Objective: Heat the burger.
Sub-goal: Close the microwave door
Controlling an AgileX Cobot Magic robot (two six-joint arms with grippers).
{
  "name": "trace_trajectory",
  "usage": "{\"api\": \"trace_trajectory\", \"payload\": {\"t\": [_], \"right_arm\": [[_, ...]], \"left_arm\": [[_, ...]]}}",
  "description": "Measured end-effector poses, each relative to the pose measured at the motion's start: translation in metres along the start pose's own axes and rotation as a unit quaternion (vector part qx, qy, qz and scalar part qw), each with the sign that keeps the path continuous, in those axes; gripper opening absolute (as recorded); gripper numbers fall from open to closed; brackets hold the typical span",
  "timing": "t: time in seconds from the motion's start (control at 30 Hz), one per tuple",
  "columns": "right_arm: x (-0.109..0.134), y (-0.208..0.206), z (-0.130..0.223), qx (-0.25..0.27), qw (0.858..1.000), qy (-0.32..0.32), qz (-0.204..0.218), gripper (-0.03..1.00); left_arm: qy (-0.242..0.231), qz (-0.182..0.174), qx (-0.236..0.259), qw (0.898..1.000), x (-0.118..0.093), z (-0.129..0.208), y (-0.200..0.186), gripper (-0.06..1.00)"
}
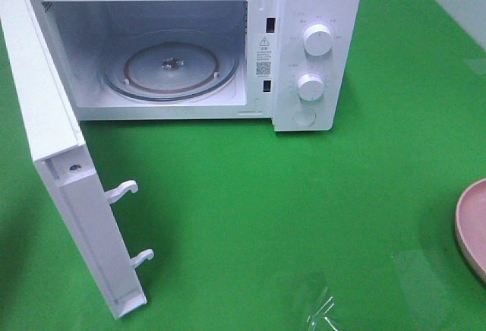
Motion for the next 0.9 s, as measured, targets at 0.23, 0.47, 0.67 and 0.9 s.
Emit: {"api": "trace_trajectory", "payload": {"t": [0.23,0.47,0.67,0.9], "right_arm": [[0.0,0.0,0.0,0.0,1.0,0.0,0.0,0.76],[0.0,0.0,0.0,0.0,1.0,0.0,0.0,0.76],[0.0,0.0,0.0,0.0,1.0,0.0,0.0,0.76],[0.0,0.0,0.0,0.0,1.0,0.0,0.0,0.76]], "left_arm": [[0.029,0.035,0.023,0.999,-0.013,0.019,0.021,0.0],[0.035,0.094,0.036,0.994,-0.04,0.034,0.035,0.0],[0.04,0.146,0.051,0.987,-0.067,0.048,0.042,0.0],[0.041,0.19,0.063,0.979,-0.093,0.057,0.052,0.0]]}}
Point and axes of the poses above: a point on each arm's last joint axis where the gripper is mounted, y pointing out along that axis toward the gripper, x along the wrist's bending axis when the last joint is at zero, z = x × y, the point moved 5 cm from there along y, pointing out along that axis toward the gripper, and after that the axes turned 8 degrees about y, right-handed, at the moved point
